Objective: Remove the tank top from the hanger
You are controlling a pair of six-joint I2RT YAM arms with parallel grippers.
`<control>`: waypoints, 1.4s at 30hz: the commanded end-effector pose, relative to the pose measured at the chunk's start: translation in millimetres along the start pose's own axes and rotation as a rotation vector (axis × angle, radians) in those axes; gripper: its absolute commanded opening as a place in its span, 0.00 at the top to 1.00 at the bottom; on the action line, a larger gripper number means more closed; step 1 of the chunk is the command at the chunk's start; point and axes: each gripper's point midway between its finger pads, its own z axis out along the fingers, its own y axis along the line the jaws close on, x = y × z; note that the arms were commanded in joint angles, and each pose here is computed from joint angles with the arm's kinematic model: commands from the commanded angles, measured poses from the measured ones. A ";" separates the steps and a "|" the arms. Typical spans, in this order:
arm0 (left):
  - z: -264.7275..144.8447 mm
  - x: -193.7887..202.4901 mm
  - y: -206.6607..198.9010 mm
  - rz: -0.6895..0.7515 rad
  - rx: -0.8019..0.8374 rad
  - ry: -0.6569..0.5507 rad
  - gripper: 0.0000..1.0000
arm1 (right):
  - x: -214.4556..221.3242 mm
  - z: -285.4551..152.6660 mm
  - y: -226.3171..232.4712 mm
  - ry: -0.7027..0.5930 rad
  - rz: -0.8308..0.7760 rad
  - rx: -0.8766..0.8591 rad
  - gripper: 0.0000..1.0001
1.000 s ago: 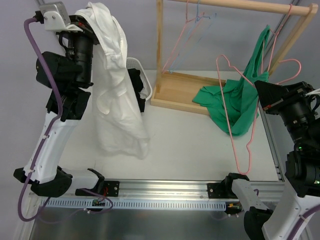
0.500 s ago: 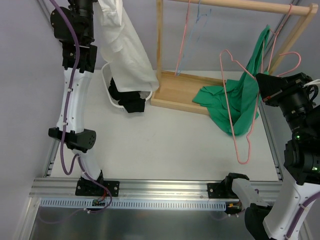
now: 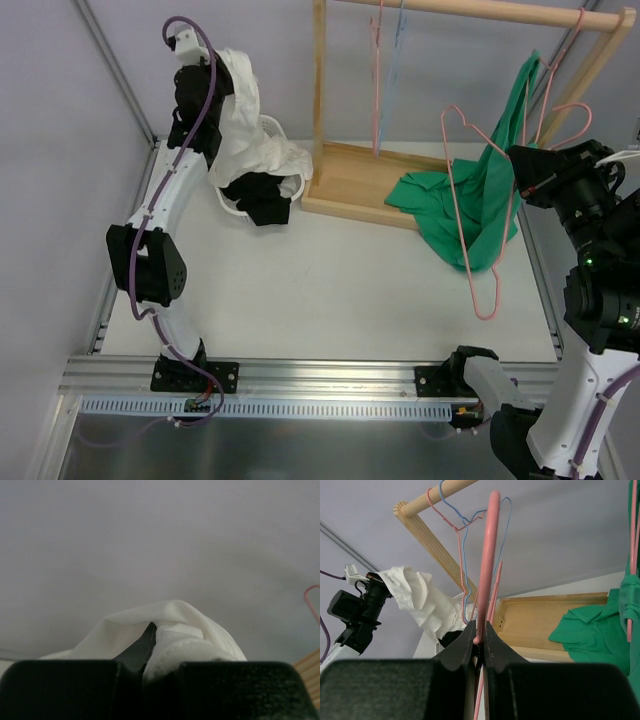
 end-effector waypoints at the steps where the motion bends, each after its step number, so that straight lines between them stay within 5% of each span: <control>1: -31.9 -48.2 -24.9 -0.025 0.077 -0.117 1.00 | -12.7 8.2 3.3 -0.049 -0.039 -0.023 1.00; 8: -44.7 83.6 34.9 -0.010 -0.111 0.188 1.00 | -9.7 33.5 -6.9 -0.025 -0.060 -0.017 1.00; 22: -53.8 257.9 101.7 0.054 -0.303 0.616 1.00 | -58.2 96.0 0.8 -0.125 -0.205 -0.090 1.00; 31: -75.5 293.1 119.4 0.071 -0.393 0.765 0.95 | -72.3 166.9 5.2 -0.133 -0.270 -0.128 1.00; 32: -79.1 289.1 124.3 0.086 -0.427 0.758 0.83 | -72.6 172.2 5.6 -0.135 -0.275 -0.130 1.00; 42: -101.1 226.2 110.4 0.107 -0.437 0.700 0.42 | -53.6 227.1 -16.6 -0.104 -0.282 -0.092 1.00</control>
